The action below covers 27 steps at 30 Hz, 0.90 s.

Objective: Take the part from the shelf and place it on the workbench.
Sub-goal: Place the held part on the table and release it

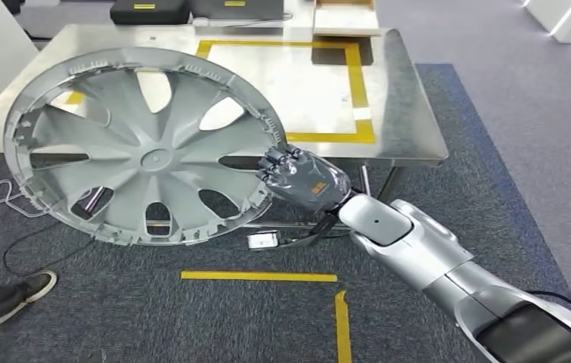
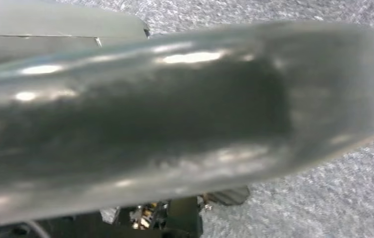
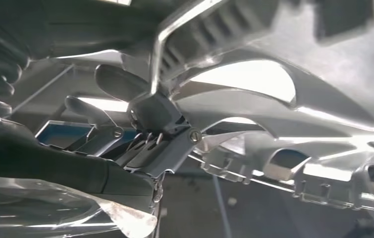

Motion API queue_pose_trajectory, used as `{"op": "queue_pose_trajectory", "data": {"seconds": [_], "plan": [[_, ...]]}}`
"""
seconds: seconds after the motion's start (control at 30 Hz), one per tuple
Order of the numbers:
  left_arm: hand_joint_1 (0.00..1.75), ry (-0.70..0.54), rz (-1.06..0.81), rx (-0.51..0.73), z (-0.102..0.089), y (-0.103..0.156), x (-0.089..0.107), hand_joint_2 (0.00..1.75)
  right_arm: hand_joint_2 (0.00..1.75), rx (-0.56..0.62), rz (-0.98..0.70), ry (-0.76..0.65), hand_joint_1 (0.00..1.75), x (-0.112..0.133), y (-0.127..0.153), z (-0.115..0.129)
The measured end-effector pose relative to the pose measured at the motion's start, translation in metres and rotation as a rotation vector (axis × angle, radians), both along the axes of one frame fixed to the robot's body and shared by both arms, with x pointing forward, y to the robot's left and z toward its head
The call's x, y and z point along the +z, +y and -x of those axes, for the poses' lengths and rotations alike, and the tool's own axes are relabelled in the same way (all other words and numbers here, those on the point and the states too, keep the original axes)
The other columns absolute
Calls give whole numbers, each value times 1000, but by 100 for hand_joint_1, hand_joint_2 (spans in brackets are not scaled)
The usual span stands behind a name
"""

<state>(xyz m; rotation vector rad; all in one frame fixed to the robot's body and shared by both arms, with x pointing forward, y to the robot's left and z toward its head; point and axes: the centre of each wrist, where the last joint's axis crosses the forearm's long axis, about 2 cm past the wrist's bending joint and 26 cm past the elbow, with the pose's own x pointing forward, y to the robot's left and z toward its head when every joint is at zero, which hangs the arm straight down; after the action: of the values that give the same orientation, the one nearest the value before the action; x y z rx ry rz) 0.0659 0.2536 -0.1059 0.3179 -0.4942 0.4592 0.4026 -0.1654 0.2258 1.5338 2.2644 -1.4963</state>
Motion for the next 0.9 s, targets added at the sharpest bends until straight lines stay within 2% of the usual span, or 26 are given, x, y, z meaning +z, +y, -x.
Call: {"op": "queue_pose_trajectory", "data": {"seconds": [0.47, 0.9], "plan": [[0, -6, 8, -3, -2, -2, 1, 0, 175, -4, -1, 58, 175, -9, -5, -4], [0, -7, 6, -13, -1, -1, 0, 0, 175, 26, -24, 85, 175, -6, 13, -5]]}}
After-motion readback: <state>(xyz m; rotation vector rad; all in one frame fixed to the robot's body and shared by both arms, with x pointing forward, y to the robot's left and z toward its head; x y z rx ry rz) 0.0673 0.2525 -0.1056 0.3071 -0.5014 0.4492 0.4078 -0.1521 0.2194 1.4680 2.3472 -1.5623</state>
